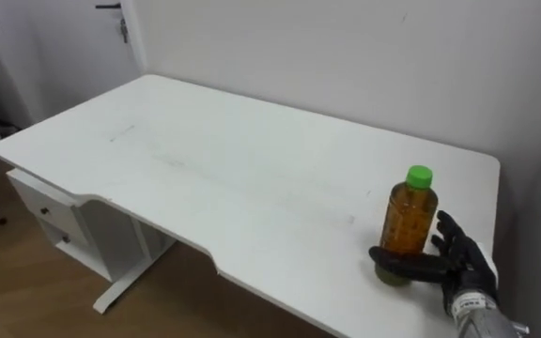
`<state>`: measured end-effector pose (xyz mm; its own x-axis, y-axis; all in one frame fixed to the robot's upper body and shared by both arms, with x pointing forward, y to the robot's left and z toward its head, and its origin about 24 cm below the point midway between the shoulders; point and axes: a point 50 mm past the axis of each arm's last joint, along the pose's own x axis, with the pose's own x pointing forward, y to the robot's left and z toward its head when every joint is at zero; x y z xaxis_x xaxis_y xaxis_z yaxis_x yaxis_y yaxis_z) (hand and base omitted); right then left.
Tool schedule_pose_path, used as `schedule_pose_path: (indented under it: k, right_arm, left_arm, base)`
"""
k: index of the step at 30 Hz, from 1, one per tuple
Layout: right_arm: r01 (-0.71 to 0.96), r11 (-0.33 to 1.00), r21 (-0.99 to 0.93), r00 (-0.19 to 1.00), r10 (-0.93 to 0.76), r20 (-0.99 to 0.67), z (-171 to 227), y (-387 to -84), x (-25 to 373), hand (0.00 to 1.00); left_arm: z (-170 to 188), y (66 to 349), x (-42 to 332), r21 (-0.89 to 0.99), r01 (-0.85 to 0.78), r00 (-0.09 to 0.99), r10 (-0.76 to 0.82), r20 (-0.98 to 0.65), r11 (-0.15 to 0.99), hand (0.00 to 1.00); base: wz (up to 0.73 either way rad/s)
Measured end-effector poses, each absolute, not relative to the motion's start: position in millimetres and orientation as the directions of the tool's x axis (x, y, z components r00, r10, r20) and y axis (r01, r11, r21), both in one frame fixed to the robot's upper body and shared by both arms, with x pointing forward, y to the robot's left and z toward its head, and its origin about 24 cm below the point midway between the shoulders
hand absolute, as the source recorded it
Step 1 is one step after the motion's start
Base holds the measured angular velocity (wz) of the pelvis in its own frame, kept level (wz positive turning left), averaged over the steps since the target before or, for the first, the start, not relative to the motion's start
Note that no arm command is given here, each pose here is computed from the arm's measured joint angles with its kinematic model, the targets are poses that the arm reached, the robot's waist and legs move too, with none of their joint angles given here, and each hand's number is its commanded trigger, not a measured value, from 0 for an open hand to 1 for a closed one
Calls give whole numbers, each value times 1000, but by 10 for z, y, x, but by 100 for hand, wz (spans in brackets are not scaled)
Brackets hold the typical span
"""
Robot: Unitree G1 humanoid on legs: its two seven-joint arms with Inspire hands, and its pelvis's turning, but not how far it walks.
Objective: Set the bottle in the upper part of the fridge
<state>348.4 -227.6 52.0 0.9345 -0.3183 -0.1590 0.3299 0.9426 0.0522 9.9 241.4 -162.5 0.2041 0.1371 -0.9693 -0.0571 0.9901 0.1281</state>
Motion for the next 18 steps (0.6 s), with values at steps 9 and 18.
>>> schedule_pose_path:
  k: [9, 18]
  right_arm:
    - [341, 939, 45, 933, -332, -140, 624, -2311, 3563, 0]
    - [338, 941, 31, 935, -332, -125, 680, -2408, 3569, 0]
  left_arm:
    - [-1622, 2426, 124, 128, -43, 212, 134, -968, 991, 0]
    - [-1597, 2507, 132, 133, -75, 231, 147, -962, 988, 0]
  base:
    - [0]
    - [-1]
